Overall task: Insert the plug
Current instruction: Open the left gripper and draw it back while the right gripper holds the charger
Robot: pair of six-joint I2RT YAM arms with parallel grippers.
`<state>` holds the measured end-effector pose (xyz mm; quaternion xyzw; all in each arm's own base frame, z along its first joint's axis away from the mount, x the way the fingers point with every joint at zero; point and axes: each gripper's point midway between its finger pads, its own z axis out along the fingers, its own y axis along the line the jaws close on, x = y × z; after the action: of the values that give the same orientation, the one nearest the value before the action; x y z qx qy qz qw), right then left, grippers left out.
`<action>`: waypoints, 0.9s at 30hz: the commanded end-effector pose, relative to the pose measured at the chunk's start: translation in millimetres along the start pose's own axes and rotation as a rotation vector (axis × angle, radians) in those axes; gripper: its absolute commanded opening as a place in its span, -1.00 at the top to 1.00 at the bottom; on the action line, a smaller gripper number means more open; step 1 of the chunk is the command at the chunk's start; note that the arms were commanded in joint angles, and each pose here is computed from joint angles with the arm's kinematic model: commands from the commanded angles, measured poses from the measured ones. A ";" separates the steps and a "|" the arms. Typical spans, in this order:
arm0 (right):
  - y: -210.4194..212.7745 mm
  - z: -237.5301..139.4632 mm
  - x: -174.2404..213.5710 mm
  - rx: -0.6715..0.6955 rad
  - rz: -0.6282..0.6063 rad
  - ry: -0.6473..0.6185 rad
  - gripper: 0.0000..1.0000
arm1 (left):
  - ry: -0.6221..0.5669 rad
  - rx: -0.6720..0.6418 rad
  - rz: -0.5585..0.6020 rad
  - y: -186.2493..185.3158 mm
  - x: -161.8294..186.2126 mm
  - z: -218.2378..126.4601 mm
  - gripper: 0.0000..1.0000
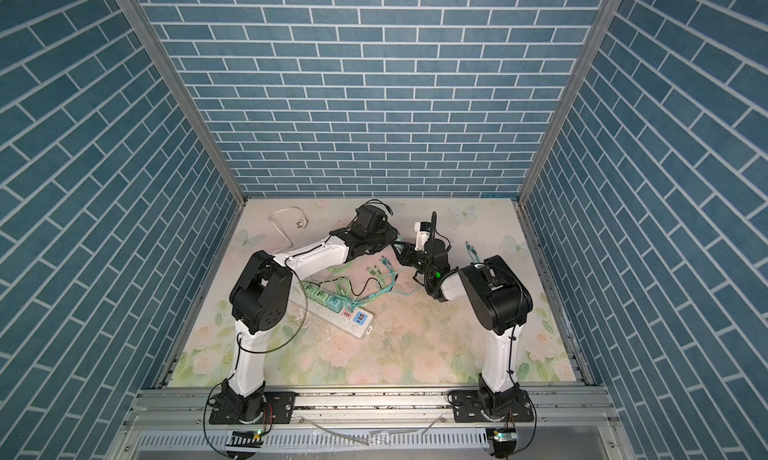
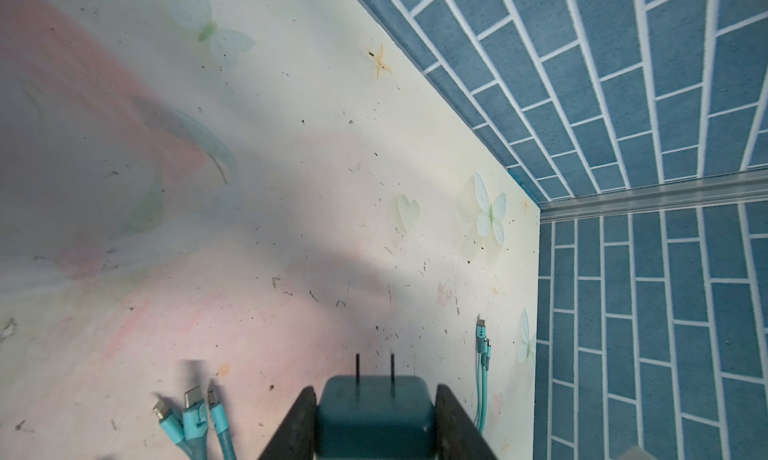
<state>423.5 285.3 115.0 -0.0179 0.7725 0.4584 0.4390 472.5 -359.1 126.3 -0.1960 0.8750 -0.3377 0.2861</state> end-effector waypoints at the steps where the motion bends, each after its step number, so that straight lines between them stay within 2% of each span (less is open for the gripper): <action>1: 25.3 6.8 -15.4 -0.086 -0.063 -0.030 0.84 | 0.007 0.005 -0.001 0.0 2.5 -3.9 0.87; 3: 25.1 6.6 -14.2 -0.079 -0.061 -0.015 0.99 | 0.006 -0.002 -0.004 3.2 3.3 -3.6 0.81; 4: 25.8 5.6 -13.6 -0.080 -0.062 -0.011 1.00 | 0.006 -0.009 -0.005 5.6 3.0 -3.8 0.74; 7: 23.4 1.4 -10.7 -0.044 -0.042 0.022 1.00 | 0.002 -0.017 -0.010 10.3 0.3 -4.5 0.55; 11: 30.6 -9.4 -8.7 -0.045 -0.047 0.050 1.00 | -0.023 -0.020 -0.018 18.1 -7.8 -8.0 0.40; 16: 30.3 -20.9 -1.2 0.015 -0.048 0.139 1.00 | -0.031 -0.024 -0.025 21.4 -13.2 -13.2 0.03; 19: 33.5 -29.6 2.5 0.029 -0.050 0.176 1.00 | -0.052 -0.028 -0.008 19.7 -22.0 -21.5 -0.13; 25: 29.6 -40.4 9.0 0.073 -0.065 0.214 1.00 | -0.068 0.000 0.000 17.3 -29.9 -33.8 -0.38; 27: 28.7 -45.7 13.7 0.095 -0.074 0.255 1.00 | -0.059 0.008 0.017 14.4 -33.6 -39.5 -0.40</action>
<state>381.5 275.8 132.6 -0.0562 0.8299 0.4189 0.3641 472.4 -317.0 134.7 -0.2150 0.8687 -0.3288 0.3017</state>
